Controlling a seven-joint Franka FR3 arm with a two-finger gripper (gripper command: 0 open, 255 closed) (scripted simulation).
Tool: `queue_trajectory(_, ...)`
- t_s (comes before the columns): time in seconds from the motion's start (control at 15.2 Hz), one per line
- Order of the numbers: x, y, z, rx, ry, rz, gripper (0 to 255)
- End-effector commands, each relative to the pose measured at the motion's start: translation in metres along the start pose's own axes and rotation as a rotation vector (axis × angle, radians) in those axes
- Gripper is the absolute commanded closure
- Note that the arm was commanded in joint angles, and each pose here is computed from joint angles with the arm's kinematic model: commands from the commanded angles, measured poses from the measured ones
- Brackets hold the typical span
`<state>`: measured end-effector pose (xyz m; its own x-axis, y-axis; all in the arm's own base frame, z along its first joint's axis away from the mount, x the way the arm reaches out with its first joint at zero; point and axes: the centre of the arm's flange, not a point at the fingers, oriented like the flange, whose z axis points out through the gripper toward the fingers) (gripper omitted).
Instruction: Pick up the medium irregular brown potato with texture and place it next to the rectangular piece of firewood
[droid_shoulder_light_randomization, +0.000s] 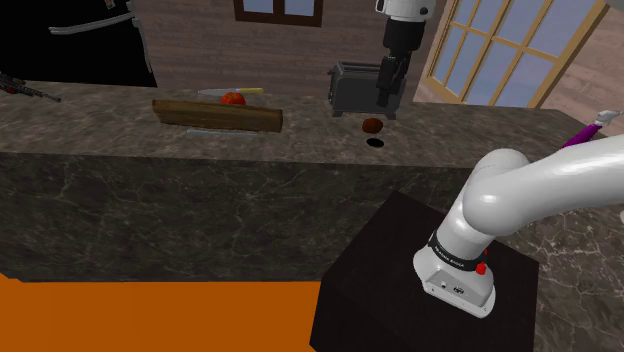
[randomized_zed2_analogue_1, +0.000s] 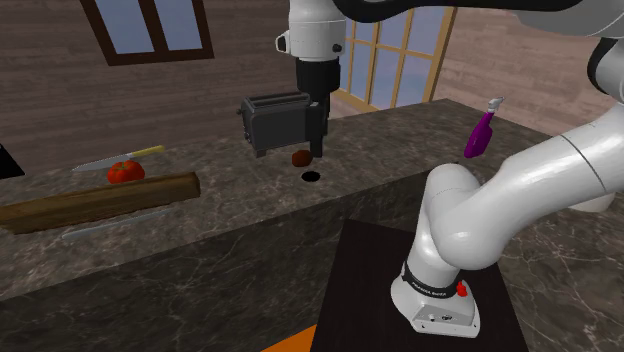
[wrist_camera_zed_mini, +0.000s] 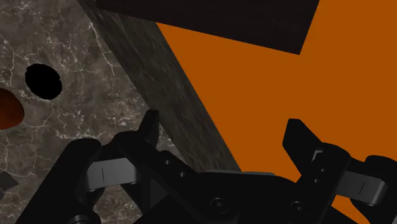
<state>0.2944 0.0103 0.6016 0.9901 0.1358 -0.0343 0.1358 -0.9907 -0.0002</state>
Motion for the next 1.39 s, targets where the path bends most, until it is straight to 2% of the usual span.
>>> queue_trajectory(0.0,0.0,0.0,0.0,0.0,0.0,0.0,0)
queue_trajectory(0.66,-0.013,0.132,0.052,0.064,0.071,-0.19,0)
queue_trajectory(1.32,0.002,0.26,0.113,0.129,0.143,-0.38,0)
